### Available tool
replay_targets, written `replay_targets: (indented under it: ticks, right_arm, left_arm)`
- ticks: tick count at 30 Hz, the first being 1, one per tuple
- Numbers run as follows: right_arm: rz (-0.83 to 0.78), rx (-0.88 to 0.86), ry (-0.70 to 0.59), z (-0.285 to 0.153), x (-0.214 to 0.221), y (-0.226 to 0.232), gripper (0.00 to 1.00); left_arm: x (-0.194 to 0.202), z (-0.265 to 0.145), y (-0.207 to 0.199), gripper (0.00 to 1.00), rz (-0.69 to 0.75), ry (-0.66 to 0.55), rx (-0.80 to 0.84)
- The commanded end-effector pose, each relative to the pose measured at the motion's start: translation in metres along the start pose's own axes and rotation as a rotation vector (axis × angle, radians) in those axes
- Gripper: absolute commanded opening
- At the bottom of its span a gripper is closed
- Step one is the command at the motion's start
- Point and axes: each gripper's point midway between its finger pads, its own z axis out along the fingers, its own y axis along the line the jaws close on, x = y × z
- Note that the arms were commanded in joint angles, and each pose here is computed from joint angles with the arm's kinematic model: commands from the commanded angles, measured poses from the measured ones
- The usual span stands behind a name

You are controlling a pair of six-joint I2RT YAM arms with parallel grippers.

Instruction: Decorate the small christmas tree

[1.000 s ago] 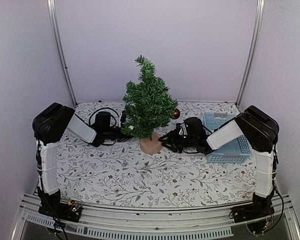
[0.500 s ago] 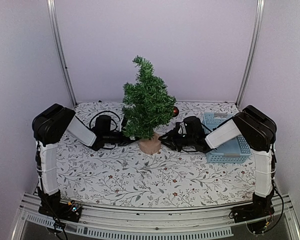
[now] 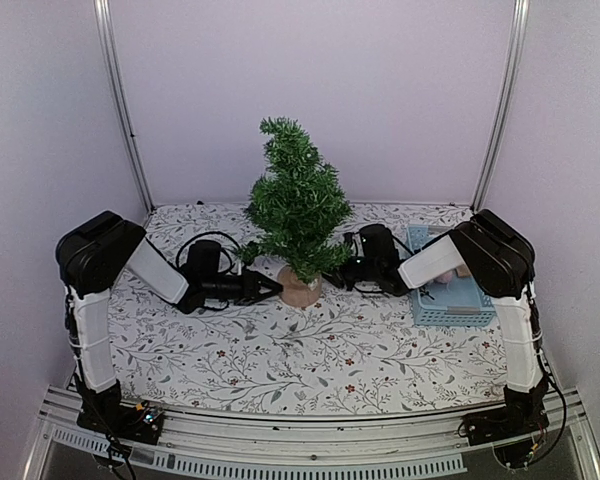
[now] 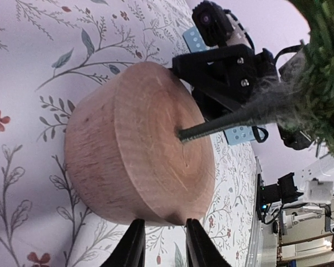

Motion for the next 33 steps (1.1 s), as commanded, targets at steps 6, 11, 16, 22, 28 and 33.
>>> replay_targets:
  ticks: [6,11,16,22,28,33]
  right_arm:
    - [0.013,-0.045,-0.021,-0.001,-0.012,0.003,0.43]
    - [0.013,-0.046,-0.081,-0.016,-0.037,0.003,0.47]
    - [0.006,-0.044,-0.126,-0.028,-0.056,0.004,0.48]
    - [-0.015,-0.041,-0.198,-0.054,-0.080,0.016,0.48]
    - [-0.099,-0.068,-0.227,-0.077,-0.104,0.048,0.48]
    - [-0.141,-0.053,-0.247,-0.100,-0.115,0.063,0.48]
  left_arm:
    - [-0.002,-0.006,-0.025,0.29,-0.015,-0.078,0.036]
    - [-0.005,-0.016,-0.022,0.31,-0.044,-0.137,0.003]
    - [-0.006,-0.027,-0.016,0.33,-0.081,-0.188,-0.035]
    - [-0.017,-0.053,-0.009,0.36,-0.097,-0.281,-0.091]
    - [-0.041,-0.087,-0.001,0.39,-0.054,-0.378,-0.206]
    - [-0.070,-0.124,0.004,0.41,-0.001,-0.470,-0.329]
